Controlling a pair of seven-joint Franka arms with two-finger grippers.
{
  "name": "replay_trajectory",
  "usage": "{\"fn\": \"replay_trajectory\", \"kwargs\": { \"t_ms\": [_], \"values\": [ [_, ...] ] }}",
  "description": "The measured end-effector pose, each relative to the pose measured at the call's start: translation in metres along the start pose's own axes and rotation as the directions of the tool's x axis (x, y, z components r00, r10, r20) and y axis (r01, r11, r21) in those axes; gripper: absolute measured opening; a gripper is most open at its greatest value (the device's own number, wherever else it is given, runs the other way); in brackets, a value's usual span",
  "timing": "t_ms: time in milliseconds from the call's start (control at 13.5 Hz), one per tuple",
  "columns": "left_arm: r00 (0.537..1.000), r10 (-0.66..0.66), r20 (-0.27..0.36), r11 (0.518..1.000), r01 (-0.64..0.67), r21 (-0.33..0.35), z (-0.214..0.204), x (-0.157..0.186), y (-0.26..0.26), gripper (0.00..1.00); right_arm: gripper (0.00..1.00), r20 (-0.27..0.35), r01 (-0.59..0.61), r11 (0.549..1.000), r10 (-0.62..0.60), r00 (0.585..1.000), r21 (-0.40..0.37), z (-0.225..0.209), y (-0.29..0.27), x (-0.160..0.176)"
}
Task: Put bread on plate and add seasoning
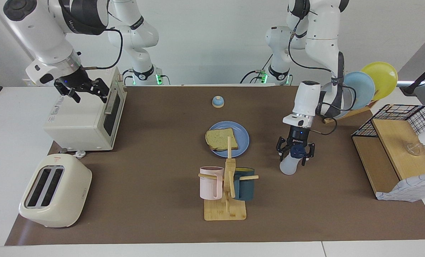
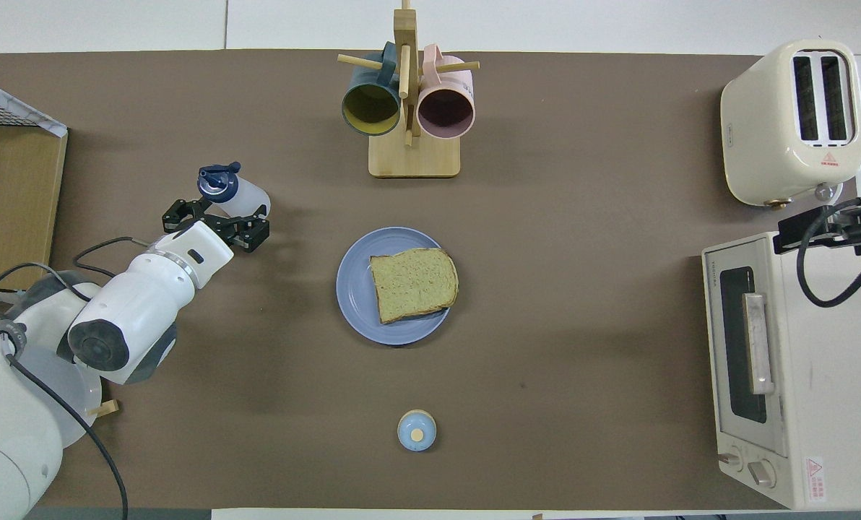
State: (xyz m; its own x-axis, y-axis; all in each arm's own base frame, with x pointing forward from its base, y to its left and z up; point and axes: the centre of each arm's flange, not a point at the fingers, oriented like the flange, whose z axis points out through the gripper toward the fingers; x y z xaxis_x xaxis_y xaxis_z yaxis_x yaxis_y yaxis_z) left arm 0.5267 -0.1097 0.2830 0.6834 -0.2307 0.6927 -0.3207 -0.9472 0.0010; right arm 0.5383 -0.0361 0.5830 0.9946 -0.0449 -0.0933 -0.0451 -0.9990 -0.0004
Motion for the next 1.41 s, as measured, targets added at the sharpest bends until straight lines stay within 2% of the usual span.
{"fn": "replay_trajectory", "kwargs": {
  "t_ms": [593,964,1112,1409],
  "values": [
    [1.000,-0.003,-0.016,1.000,0.002,-0.031,-0.065,-0.018,0.022,1.00,1.00,0.000,0.000,1.000,0.000,1.000,0.000,0.000,0.000,0.000],
    [0.999,-0.035,-0.024,0.987,0.030,-0.157,-0.084,-0.015,0.106,1.00,1.00,0.000,0.000,1.000,0.000,1.000,0.000,0.000,0.000,0.000],
    [0.999,-0.049,-0.012,0.982,0.046,-0.182,-0.086,-0.014,0.127,1.00,1.00,0.000,0.000,1.000,0.000,1.000,0.000,0.000,0.000,0.000],
    [0.998,-0.057,0.026,0.988,0.060,-0.143,-0.086,0.009,0.148,1.00,1.00,0.000,0.000,1.000,0.000,1.000,0.000,0.000,0.000,0.000]
  ]
}}
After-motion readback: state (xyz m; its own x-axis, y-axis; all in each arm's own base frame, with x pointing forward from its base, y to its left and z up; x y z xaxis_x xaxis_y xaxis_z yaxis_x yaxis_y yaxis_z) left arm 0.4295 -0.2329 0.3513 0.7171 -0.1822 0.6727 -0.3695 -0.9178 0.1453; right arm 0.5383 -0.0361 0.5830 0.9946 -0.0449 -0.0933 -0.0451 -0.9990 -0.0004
